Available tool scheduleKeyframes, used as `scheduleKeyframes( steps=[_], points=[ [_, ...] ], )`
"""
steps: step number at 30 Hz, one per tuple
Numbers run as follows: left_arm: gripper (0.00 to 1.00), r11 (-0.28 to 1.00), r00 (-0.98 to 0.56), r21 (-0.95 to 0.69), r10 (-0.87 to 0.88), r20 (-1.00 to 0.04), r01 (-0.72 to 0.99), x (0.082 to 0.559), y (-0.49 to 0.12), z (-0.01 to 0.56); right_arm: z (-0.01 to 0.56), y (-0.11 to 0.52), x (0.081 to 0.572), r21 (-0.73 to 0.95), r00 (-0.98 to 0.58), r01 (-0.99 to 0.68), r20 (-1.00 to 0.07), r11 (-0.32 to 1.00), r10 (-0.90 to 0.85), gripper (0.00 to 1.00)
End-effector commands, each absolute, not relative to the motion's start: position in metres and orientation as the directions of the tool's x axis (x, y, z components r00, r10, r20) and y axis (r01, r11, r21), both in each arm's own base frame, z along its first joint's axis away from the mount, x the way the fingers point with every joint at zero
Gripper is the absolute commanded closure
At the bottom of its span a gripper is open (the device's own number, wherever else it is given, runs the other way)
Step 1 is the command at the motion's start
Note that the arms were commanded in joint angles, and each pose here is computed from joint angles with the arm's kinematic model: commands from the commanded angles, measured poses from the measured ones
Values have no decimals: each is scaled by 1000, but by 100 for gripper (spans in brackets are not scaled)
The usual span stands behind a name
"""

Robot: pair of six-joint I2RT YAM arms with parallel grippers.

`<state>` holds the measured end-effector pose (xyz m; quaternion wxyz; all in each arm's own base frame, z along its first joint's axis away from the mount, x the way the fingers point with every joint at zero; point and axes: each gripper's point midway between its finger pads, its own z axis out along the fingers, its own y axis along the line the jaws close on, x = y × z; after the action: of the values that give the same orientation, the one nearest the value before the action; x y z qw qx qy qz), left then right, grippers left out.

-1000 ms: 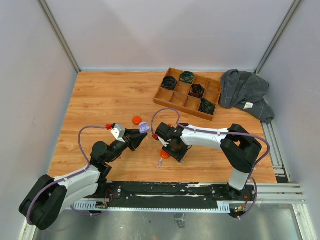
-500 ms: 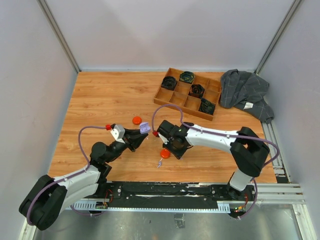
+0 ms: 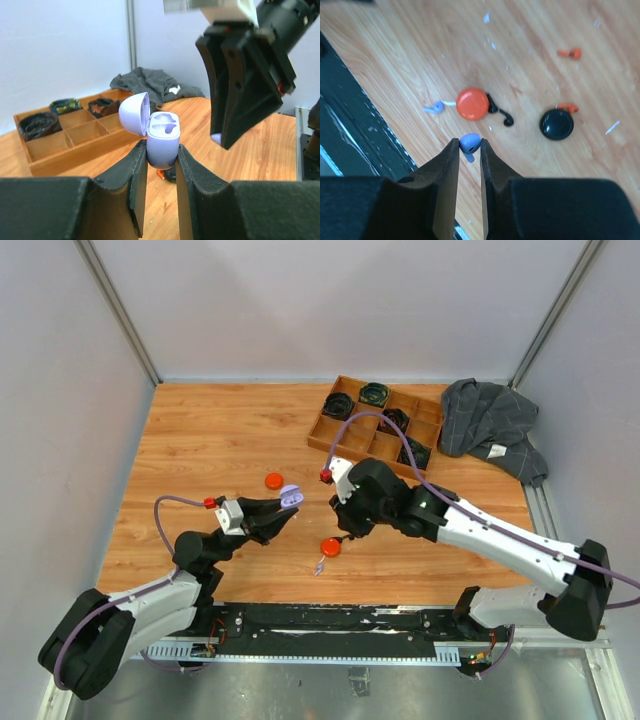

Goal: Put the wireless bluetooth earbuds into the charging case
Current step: Place the earbud in the charging case.

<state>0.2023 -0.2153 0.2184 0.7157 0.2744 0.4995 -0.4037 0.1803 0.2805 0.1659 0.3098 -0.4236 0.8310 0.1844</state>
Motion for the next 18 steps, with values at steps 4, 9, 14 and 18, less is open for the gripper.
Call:
scheduleKeyframes(
  steps=[4,9,14,18],
  points=[
    [100,427,291,130,-337,-895,895,173,-221,232,240,312,176,74,-268,-891,-881,447,-390,86],
    [100,382,283,135,-362,-888,914,169,-226,241,279,327,170,67,-178,-927,-944,368,-276,86],
    [100,368,268,121,-379,-886,922,169,-229,247,299,343,165,83,-143,-950,-973,302,-181,87],
    [100,355,245,100,-394,-886,930,169,-230,251,314,355,161,94,-121,-965,-988,246,-97,87]
  ],
)
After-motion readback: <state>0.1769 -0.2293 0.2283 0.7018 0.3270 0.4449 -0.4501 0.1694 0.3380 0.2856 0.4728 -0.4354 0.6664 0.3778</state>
